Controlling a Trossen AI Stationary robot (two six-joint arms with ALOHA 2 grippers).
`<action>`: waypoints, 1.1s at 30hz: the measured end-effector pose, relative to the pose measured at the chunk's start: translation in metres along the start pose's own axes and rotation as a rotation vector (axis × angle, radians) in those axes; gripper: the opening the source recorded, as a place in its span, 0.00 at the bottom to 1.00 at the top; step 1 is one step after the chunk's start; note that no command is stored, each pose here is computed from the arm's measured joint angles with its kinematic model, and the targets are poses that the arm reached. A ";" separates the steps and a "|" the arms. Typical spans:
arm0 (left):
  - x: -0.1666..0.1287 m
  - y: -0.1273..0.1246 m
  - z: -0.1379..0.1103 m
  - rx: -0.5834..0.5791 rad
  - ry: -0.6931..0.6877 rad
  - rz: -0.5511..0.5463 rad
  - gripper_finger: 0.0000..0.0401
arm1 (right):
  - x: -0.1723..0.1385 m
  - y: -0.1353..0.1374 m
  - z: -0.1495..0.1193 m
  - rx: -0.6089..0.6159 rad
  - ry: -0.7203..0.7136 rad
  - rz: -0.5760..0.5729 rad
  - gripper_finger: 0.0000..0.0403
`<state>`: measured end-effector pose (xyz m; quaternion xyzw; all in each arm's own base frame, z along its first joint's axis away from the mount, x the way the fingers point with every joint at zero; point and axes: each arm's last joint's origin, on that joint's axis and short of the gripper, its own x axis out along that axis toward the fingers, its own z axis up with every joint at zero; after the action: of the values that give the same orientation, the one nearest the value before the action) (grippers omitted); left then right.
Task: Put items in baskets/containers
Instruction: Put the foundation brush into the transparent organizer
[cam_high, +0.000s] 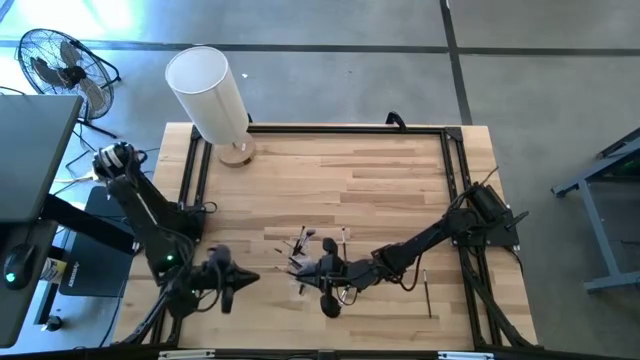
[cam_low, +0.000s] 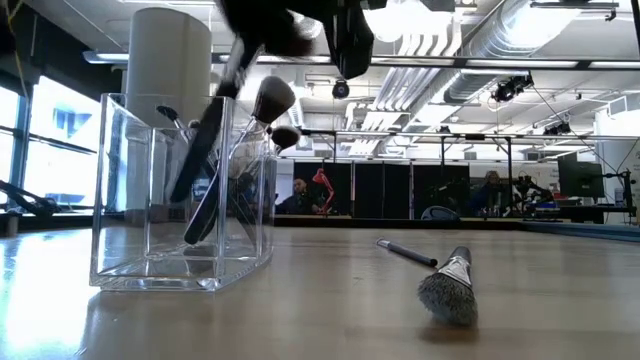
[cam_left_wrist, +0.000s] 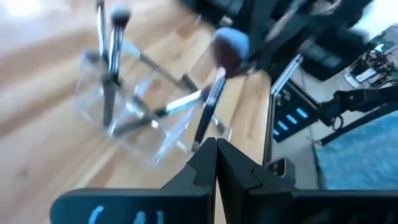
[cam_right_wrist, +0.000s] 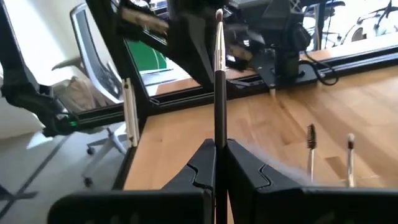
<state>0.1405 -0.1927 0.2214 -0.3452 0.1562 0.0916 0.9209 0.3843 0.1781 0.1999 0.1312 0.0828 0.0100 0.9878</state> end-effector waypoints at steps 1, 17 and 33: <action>0.002 0.005 -0.004 -0.019 0.012 -0.011 0.01 | 0.000 0.000 0.000 0.017 0.000 0.001 0.03; 0.036 0.011 0.014 0.177 -0.154 -0.059 0.01 | 0.000 -0.001 0.002 0.116 -0.031 -0.044 0.03; 0.051 0.009 0.031 0.229 -0.109 -0.175 0.15 | 0.000 -0.001 0.009 0.148 -0.122 -0.089 0.03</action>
<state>0.1931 -0.1624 0.2207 -0.2448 0.0845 0.0111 0.9658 0.3853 0.1747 0.2083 0.2002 0.0287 -0.0480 0.9782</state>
